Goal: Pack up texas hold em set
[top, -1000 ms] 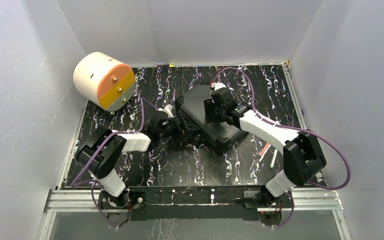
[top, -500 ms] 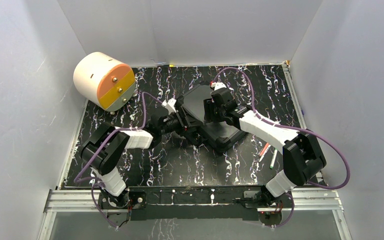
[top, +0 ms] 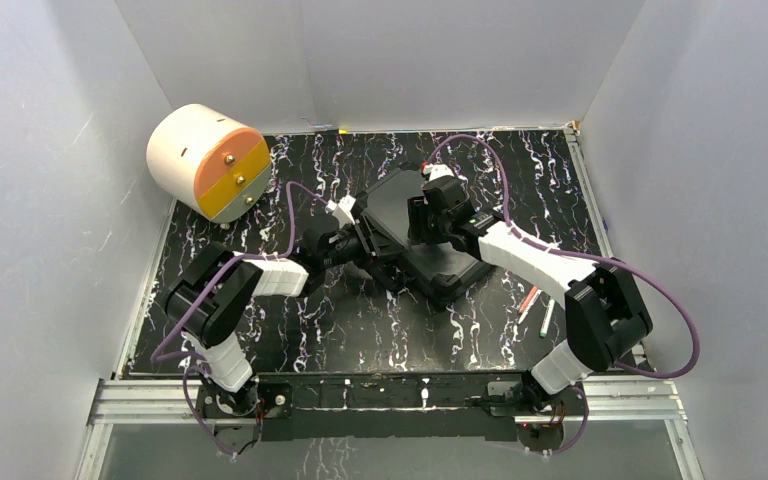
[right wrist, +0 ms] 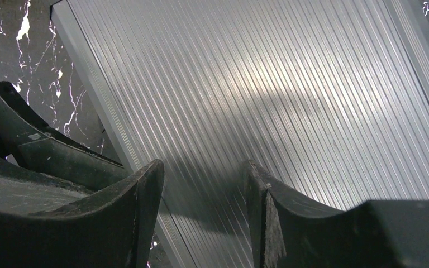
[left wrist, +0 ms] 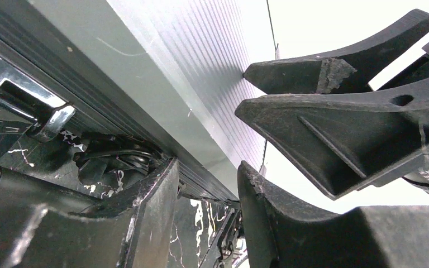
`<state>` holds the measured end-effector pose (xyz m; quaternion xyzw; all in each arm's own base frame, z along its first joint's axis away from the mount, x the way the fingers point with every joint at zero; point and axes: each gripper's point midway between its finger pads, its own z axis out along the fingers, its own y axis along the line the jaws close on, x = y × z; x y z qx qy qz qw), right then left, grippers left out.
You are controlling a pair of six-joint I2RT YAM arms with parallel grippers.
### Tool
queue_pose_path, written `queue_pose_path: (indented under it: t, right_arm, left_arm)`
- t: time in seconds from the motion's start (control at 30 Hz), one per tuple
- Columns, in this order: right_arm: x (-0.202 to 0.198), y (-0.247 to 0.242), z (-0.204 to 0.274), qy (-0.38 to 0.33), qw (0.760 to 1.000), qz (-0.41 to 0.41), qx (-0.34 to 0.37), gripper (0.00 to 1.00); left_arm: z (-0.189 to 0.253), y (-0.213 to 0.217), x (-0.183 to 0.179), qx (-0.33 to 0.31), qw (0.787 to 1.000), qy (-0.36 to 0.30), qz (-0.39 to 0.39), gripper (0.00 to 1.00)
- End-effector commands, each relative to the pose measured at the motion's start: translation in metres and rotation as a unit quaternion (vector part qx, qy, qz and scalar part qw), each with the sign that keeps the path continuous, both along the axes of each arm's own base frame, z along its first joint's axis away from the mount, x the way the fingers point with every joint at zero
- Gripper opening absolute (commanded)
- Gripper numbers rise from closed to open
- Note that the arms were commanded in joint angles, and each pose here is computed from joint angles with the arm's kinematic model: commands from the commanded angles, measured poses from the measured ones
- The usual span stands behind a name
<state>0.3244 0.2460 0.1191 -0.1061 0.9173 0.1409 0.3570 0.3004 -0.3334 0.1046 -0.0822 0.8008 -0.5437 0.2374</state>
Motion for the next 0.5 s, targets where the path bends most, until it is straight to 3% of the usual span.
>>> queue_pose_path:
  t: [0.0,0.23,0.37,0.47]
  right_arm:
    - [-0.057,-0.036,-0.074,0.144,0.986,-0.003,-0.086,0.62]
    - [-0.05,-0.027,-0.064,0.137,0.988,0.0,-0.071,0.62]
    - [-0.049,-0.025,-0.065,0.139,0.988,-0.004,-0.07,0.62]
    - [-0.044,-0.024,-0.06,0.131,0.989,-0.009,-0.067,0.61]
  left_arm:
    - [0.037,-0.003,0.006,-0.018,0.998,-0.062,-0.004,0.41]
    - [0.015,0.025,-0.016,0.061,0.998,-0.029,0.009,0.46]
    - [0.0,0.048,-0.014,0.142,0.989,-0.019,0.04,0.43]
    - [-0.01,0.049,-0.015,0.167,0.986,-0.001,0.031,0.39]
